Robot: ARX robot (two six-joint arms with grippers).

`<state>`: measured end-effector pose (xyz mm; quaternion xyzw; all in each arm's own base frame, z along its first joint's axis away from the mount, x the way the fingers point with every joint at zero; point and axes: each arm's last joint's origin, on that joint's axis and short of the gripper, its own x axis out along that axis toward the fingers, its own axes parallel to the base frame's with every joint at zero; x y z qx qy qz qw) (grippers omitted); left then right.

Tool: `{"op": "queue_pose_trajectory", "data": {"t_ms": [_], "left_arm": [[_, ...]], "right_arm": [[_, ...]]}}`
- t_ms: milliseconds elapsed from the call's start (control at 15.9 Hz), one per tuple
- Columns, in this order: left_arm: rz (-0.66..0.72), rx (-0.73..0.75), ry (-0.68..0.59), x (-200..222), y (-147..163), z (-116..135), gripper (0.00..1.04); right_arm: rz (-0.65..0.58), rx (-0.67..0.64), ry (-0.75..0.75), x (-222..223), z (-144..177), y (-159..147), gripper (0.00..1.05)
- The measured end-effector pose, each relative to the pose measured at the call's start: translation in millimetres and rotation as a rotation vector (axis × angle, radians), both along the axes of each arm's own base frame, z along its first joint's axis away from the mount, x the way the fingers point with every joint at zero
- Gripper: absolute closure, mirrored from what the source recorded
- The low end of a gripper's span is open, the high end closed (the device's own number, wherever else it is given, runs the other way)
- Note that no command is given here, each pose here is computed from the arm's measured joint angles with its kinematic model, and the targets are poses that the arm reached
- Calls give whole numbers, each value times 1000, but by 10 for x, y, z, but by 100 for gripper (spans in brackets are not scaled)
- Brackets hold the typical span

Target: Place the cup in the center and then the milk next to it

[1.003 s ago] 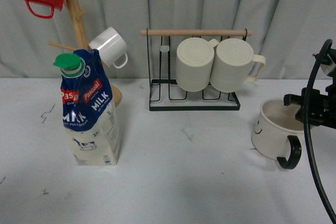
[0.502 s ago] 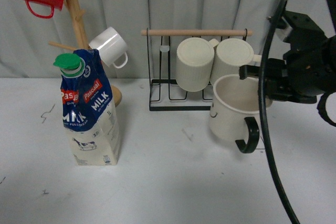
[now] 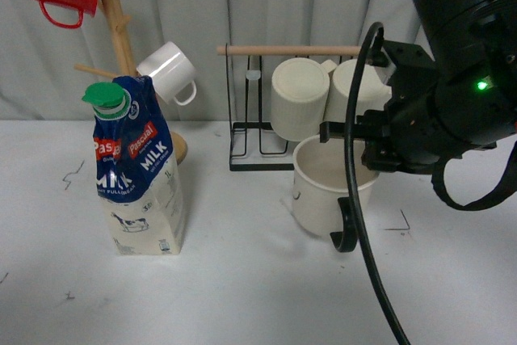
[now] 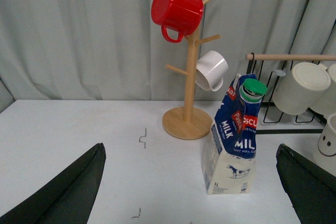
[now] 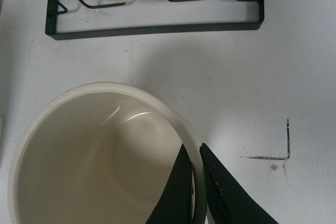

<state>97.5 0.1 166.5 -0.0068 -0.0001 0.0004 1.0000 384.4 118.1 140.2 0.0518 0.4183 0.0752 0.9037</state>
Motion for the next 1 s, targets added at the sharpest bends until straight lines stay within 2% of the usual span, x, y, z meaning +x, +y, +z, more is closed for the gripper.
{"op": "queue_pose_trajectory", "data": {"t_ms": [251,941,1003], "left_arm": [[0,0,0,0,0,0,7],[-1,0,0,0,0,0,7],[0,0,0,0,0,0,7]], "right_arm": [[-15,-12,27,-27,-80,157,101],[-60,-12,46,-28,-221,87,101],[-59,-13,47,-28,-221,87,98]]}}
